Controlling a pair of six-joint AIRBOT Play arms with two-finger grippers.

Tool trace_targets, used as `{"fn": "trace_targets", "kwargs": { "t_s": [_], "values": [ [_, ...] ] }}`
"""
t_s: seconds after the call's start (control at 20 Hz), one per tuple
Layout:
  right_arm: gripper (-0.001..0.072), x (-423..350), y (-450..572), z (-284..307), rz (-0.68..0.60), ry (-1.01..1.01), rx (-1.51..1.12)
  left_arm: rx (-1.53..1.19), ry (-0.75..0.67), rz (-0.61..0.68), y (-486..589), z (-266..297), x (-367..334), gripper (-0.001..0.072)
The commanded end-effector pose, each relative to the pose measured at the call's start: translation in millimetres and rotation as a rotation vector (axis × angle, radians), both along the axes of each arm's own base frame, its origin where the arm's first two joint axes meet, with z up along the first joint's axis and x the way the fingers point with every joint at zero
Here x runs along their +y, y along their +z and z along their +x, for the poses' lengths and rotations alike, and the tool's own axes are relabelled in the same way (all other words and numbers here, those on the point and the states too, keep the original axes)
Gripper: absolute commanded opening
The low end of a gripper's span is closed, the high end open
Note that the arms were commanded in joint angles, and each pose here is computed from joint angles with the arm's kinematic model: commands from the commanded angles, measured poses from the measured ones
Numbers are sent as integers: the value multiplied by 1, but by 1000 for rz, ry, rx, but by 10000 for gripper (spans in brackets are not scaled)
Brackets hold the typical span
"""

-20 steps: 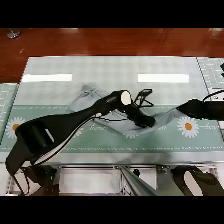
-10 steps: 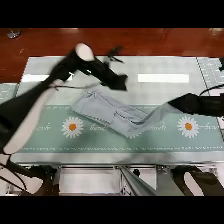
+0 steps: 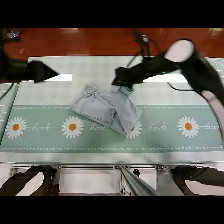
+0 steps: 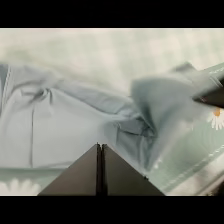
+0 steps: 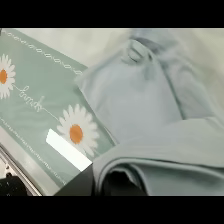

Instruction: Fold the shirts.

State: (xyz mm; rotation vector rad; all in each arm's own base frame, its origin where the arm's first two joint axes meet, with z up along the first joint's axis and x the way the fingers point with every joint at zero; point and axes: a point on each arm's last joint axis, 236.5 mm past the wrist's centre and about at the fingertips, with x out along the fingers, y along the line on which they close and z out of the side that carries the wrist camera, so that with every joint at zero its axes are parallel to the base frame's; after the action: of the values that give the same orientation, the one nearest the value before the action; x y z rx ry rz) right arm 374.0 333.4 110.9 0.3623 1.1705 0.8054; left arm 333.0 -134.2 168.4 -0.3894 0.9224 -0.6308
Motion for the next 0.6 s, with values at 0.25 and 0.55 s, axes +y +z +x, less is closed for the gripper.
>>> {"fn": "trace_targets", "kwargs": {
  "t_s": [0.25,0.55],
  "values": [
    [36,141,-103,29,48,83,174,13,79,-146,-66,-74,-20,23],
    [180,171,-110,7,98,106,222,9,134,-138,-76,-53,-11,23]
  ]
}}
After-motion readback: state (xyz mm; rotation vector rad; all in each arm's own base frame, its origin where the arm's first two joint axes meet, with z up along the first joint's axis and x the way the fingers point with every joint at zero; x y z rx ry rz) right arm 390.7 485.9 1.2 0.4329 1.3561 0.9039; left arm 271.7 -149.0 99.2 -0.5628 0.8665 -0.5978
